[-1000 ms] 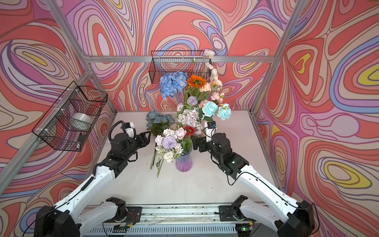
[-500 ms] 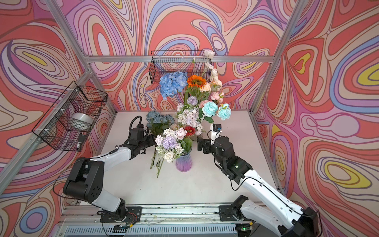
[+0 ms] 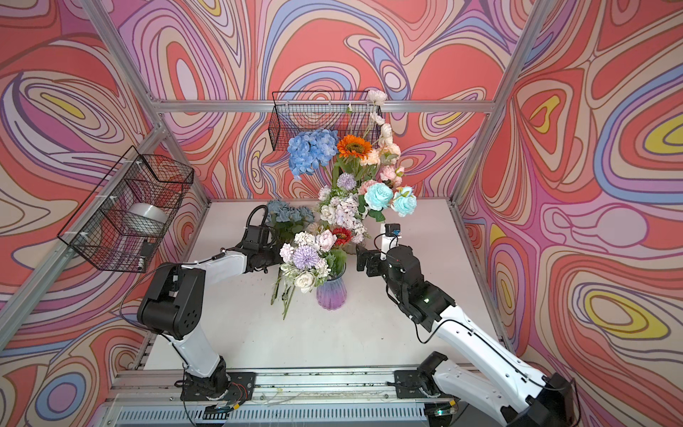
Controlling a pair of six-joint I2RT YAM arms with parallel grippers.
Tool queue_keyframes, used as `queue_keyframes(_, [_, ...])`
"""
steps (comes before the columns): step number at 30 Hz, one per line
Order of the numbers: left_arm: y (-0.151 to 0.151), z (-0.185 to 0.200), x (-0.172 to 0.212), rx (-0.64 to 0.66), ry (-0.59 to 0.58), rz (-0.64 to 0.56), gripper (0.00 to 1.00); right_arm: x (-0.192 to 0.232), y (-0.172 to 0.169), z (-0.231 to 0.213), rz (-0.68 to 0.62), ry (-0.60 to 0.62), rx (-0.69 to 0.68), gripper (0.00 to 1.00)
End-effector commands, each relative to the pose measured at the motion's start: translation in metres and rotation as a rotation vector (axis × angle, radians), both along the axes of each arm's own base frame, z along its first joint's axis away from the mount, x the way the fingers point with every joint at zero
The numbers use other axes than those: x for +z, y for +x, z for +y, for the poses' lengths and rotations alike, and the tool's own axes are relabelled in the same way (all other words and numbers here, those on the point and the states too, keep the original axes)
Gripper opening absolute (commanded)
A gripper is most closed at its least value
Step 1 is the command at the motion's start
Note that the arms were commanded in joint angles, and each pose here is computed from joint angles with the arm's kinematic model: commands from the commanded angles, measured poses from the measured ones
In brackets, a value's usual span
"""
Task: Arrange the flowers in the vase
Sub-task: 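Grasp the dusty blue rose bunch stems on the table with the left gripper, then lift the dusty blue rose bunch upright with the left gripper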
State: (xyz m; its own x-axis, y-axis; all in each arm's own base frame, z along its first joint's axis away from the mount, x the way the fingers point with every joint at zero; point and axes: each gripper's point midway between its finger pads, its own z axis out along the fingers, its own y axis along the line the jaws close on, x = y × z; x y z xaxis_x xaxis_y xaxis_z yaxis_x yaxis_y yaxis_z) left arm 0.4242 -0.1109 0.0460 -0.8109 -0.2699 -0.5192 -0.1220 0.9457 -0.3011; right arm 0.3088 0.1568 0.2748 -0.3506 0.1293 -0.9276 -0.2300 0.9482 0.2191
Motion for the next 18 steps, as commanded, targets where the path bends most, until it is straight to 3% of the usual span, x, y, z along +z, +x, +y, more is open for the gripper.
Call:
queue_keyframes(1, [-0.001, 0.013, -0.01, 0.017, 0.071, 0.046, 0.46, -0.001, 0.001, -0.001, 0.0, -0.005, -0.009, 0.98])
queue_keyframes(9, [-0.002, 0.013, -0.033, 0.011, 0.102, 0.138, 0.4, 0.002, 0.0, -0.004, -0.006, -0.005, -0.018, 0.98])
queue_keyframes(15, [-0.006, 0.012, -0.042, 0.0, 0.1, 0.168, 0.11, 0.006, 0.0, -0.004, -0.016, -0.009, -0.022, 0.98])
queue_keyframes(18, [-0.006, 0.014, -0.041, 0.004, 0.112, 0.166, 0.1, 0.008, 0.001, -0.004, -0.021, -0.009, -0.021, 0.98])
